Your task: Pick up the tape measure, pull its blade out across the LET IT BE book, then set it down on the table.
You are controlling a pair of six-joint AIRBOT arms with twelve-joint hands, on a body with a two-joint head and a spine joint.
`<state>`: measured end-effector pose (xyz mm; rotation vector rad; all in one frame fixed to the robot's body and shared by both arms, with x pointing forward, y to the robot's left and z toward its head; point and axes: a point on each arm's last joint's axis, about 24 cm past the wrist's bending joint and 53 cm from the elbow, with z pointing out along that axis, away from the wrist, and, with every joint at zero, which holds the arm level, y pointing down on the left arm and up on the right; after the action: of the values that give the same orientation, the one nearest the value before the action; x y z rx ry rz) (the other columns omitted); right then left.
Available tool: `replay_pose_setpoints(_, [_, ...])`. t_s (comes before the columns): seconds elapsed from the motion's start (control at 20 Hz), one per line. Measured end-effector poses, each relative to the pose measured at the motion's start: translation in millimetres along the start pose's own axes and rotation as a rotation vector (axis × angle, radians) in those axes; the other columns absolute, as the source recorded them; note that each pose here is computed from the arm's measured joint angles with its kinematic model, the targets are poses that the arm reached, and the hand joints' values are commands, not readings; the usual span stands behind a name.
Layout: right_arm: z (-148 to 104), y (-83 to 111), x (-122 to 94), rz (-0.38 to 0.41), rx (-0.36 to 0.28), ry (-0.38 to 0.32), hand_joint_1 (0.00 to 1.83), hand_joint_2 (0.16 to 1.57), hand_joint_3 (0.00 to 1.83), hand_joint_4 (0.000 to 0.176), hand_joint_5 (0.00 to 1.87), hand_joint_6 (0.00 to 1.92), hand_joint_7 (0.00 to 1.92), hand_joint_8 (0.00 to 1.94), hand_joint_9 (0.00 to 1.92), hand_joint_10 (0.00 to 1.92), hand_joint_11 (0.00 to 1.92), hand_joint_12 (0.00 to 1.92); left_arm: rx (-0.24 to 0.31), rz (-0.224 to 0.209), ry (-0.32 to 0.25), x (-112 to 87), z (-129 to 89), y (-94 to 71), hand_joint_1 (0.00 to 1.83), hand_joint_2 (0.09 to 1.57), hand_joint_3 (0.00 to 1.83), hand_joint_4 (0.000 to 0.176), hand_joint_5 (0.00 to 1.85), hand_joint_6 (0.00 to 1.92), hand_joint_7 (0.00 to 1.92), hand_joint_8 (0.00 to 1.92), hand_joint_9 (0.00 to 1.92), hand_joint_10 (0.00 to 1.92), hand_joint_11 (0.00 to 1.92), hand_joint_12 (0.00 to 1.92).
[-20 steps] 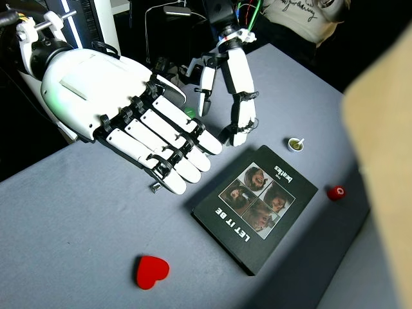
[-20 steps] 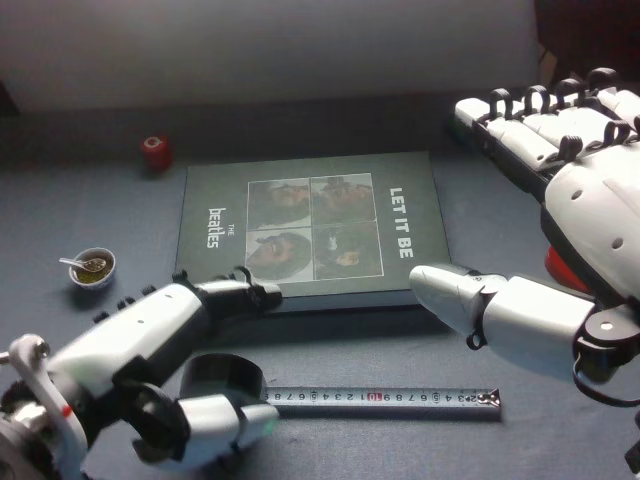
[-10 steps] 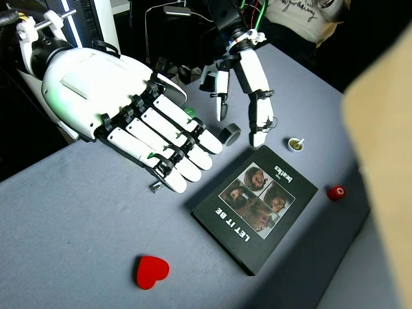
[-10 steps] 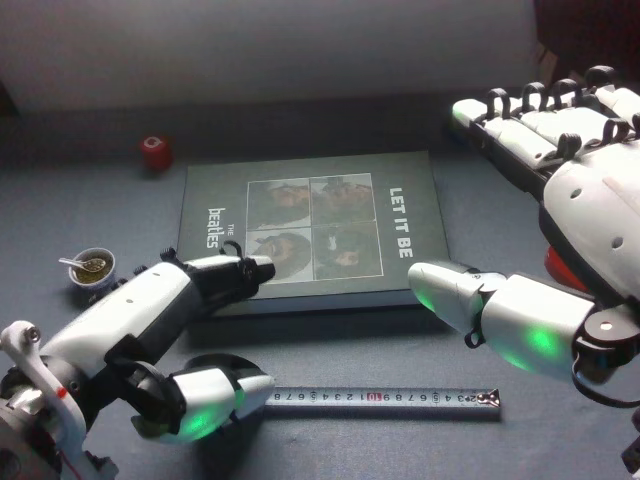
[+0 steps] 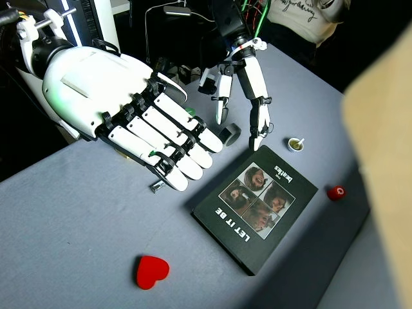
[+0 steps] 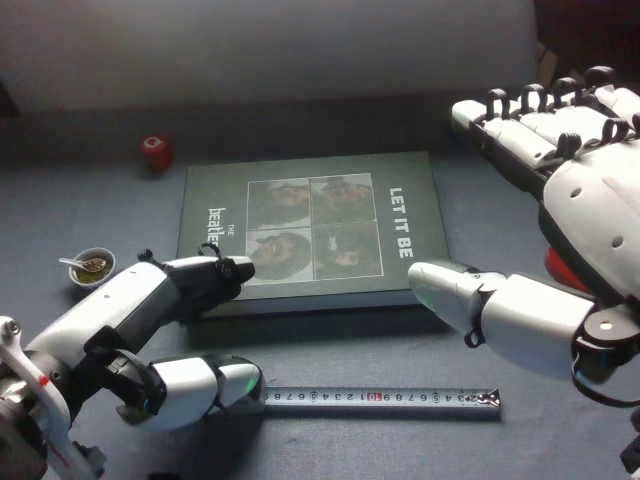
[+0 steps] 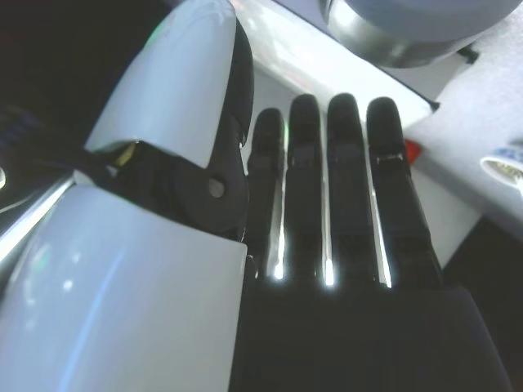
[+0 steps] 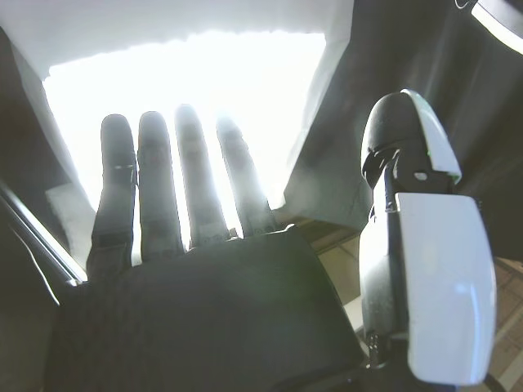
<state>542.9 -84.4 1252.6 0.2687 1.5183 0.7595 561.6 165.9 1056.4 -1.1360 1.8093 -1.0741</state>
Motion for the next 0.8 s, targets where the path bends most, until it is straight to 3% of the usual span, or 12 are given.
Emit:
replay_pose_setpoints(0.1, [0,0.1,0,0.001,0.0,0.0,0.18,1.11,0.0,0.014,0.16,0.0,0.22,0.0,0.21,0.0,0.0,0.64,0.007,-0.023,0.027,4.4,0,3.2,1.24,1.08,0.0,0.0,0.4,0.0,0.45,0.01,0.41,0.01,0.15,0.65])
replay_pose_setpoints(0.25, [-1,0.8,0,0.002,-0.001,0.001,0.19,1.11,0.0,0.013,0.17,0.0,0.21,0.0,0.21,0.0,0.0,0.66,0.038,-0.024,0.007,-0.9,-2,-2.0,1.24,1.08,0.0,0.0,0.4,0.0,0.46,0.01,0.4,0.0,0.15,0.65])
replay_pose_setpoints(0.45, [-1,0.8,0,0.003,-0.002,0.001,0.18,1.12,0.0,0.013,0.17,0.0,0.22,0.0,0.21,0.0,0.0,0.64,0.058,0.009,0.011,-2.0,-3,-3.1,1.23,1.08,0.0,0.0,0.41,0.01,0.45,0.0,0.4,0.0,0.16,0.65])
replay_pose_setpoints(0.8, [-1,3.0,0,0.008,-0.006,0.001,0.18,1.13,0.0,0.014,0.18,0.0,0.22,0.0,0.2,0.0,0.0,0.66,0.043,0.049,0.057,12.9,-7,11.6,1.24,1.09,0.0,0.0,0.42,0.0,0.45,0.0,0.4,0.0,0.17,0.65])
